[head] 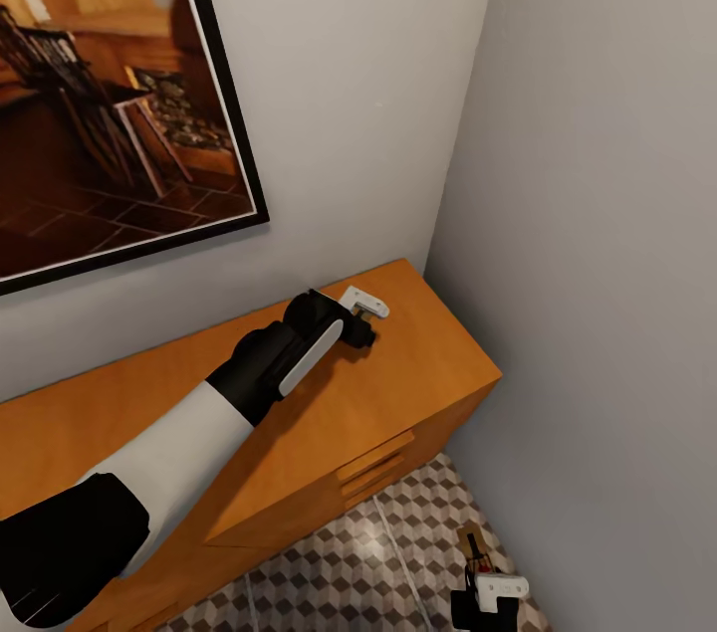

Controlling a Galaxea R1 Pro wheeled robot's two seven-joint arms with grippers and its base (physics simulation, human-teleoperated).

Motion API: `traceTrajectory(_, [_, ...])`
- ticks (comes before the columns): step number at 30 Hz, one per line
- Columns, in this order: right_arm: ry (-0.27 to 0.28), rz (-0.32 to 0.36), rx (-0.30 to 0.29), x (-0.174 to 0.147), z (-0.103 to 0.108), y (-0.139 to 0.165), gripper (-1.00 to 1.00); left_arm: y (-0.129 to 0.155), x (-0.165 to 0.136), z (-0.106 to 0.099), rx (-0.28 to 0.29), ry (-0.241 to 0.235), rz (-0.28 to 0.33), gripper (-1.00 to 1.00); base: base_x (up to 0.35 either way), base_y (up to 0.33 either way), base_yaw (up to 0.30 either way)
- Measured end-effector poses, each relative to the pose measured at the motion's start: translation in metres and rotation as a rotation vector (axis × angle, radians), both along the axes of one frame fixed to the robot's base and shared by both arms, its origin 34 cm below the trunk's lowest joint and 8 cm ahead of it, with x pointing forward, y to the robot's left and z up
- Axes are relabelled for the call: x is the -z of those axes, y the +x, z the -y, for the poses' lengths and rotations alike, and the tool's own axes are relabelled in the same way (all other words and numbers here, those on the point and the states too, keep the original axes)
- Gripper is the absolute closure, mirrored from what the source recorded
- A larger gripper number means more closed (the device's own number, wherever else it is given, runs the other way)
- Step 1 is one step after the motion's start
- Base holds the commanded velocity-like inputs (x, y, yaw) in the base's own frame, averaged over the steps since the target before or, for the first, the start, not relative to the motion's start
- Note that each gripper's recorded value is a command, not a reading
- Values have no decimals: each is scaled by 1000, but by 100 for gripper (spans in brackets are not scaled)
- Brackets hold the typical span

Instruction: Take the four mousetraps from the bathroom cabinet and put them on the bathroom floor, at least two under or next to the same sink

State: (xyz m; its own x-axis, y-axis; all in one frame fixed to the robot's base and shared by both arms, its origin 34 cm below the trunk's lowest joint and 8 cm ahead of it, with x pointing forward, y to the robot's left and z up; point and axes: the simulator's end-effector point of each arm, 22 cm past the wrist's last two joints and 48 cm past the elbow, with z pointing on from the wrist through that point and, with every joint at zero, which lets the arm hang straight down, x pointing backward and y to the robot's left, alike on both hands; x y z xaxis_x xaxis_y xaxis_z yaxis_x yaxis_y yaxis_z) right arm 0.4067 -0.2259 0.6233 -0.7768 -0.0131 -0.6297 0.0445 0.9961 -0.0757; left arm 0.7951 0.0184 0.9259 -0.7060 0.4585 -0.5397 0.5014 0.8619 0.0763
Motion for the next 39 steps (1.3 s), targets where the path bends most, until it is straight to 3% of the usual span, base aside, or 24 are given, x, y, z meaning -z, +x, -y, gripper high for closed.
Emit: traceTrajectory(39, [0, -28, 0, 8, 0, -11, 100, -6, 26, -3, -4, 6, -42, -100, 0, 0, 0])
